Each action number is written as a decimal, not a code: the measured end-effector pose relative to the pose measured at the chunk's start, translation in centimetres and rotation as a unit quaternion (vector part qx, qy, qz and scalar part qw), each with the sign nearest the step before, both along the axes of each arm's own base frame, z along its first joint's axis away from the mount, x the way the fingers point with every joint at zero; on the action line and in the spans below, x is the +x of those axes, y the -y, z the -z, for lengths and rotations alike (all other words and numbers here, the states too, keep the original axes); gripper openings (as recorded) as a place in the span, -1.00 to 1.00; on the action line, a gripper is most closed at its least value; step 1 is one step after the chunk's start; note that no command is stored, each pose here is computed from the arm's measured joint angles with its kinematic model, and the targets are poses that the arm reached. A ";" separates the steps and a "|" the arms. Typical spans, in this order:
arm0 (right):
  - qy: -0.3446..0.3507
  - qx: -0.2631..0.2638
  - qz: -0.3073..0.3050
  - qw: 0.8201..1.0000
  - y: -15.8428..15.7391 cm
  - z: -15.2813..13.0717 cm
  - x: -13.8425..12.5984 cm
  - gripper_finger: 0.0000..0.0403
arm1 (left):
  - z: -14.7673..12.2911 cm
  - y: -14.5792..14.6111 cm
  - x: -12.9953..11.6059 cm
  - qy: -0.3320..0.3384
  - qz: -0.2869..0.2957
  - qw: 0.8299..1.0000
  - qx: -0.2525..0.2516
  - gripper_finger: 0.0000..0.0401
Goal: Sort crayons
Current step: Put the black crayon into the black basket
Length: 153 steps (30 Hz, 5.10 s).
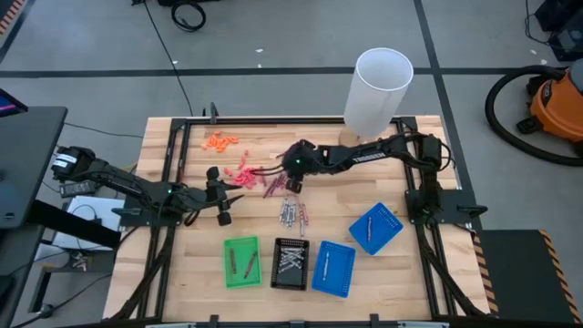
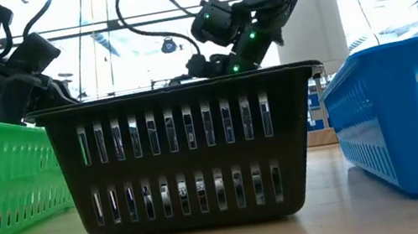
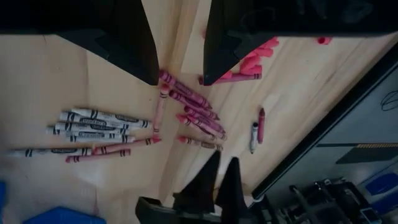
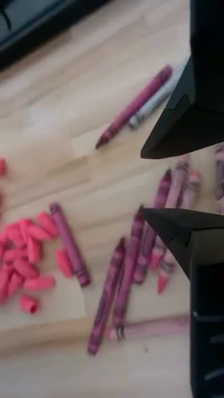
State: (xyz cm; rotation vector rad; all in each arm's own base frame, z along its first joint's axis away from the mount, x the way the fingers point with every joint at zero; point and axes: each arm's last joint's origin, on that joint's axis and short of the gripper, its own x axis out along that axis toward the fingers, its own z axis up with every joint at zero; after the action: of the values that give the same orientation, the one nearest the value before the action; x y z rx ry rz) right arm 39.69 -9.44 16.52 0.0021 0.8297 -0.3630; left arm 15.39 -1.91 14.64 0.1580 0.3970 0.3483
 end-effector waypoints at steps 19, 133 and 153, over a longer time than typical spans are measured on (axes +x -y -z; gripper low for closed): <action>0.017 0.046 0.091 0.995 4.7 0.7 1.9 -0.27 | -0.3 0.0 0.1 0.018 0.002 1.000 -0.003 -0.32; -0.213 0.110 0.033 0.970 5.2 3.0 -0.4 -0.88 | 0.3 0.0 -0.1 -0.006 -0.009 1.000 -0.028 -0.32; -0.237 0.096 0.023 0.966 2.1 -1.5 2.0 -0.84 | 0.3 0.0 -0.2 -0.006 -0.010 0.999 -0.029 -0.32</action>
State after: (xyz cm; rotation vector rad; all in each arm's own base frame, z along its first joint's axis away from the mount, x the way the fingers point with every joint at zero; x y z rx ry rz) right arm 41.67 -11.59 18.02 0.1187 1.3398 -0.3293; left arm 15.24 -1.92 14.31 0.0987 0.4205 0.3553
